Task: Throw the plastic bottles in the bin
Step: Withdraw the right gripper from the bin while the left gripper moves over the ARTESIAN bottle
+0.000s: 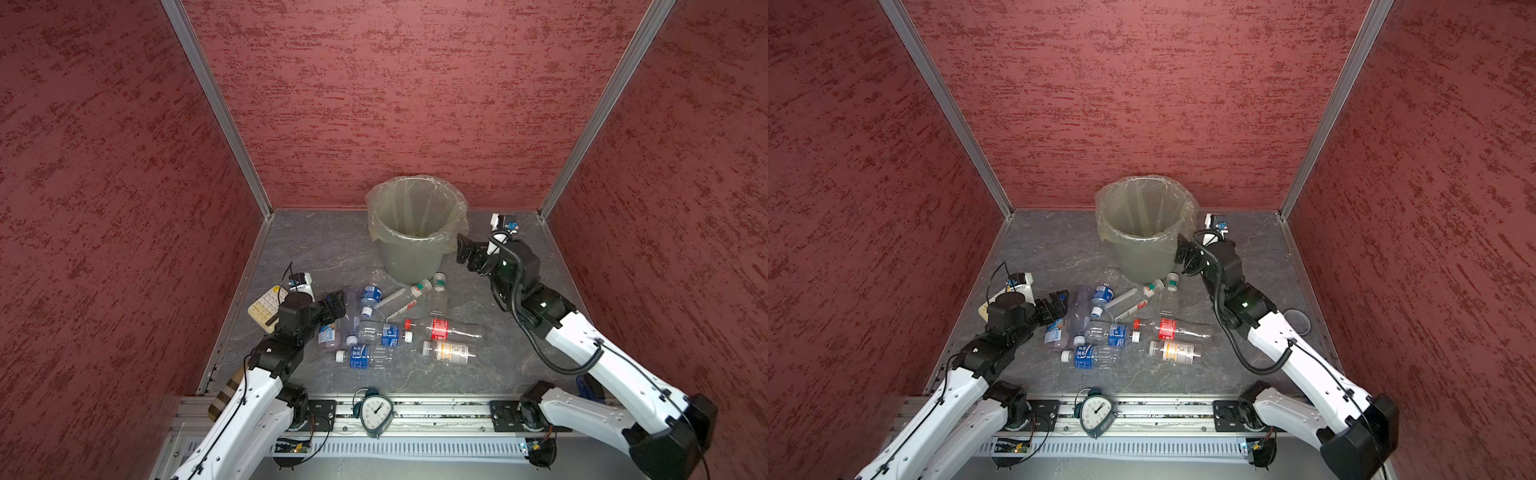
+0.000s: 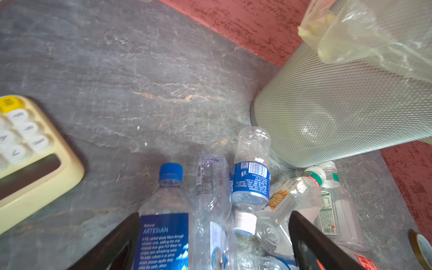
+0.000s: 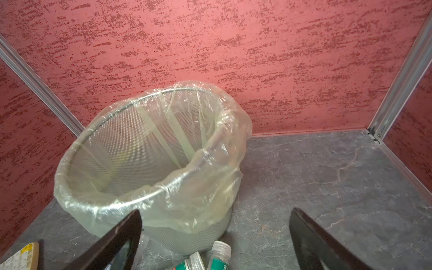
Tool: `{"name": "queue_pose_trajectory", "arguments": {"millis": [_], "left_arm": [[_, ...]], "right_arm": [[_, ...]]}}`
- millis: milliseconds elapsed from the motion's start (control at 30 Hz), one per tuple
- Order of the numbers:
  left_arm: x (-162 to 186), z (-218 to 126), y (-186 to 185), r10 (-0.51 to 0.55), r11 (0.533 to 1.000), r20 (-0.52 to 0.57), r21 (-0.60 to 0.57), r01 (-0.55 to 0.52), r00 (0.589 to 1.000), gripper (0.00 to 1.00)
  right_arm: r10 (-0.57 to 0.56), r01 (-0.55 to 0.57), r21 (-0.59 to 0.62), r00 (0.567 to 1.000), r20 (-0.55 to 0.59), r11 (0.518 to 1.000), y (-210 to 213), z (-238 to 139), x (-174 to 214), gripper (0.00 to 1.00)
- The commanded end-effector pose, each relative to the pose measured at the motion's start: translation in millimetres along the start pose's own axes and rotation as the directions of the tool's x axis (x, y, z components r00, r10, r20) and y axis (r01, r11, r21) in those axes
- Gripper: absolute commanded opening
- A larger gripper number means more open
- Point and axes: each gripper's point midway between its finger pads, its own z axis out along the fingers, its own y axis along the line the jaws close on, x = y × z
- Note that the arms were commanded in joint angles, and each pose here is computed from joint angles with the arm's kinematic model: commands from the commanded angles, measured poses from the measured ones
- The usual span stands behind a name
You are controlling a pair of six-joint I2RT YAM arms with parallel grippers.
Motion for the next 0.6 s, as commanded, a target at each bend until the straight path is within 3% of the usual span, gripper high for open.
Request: {"name": "queue_pose_trajectory", "arguments": {"millis": [0,333,567], "left_arm": [[15.9,-7.0,22.1,-0.037,0.993,-0.068,-0.118,0.029,0.997,0.97],[33.7,-14.2,31.2,-0.095,0.983,-0.142,-0.172,0.07,0.985,0.95],[42.2,-13.3,33.9,-0.104,0.978,-0.182,-0.198,0.067,0.978,0.95]], "right_arm": [[0.051,-0.051,-0.041,0.999,0.006,0.998,-4.5,-11.7,17.0,0.99],[0.067,-0.067,0.019,0.997,-0.026,0.998,-39.9,-27.7,76.1,0.98],[0.052,-0.052,0.001,0.998,0.026,0.999,-51.2,-38.1,93.6,0.98]]}}
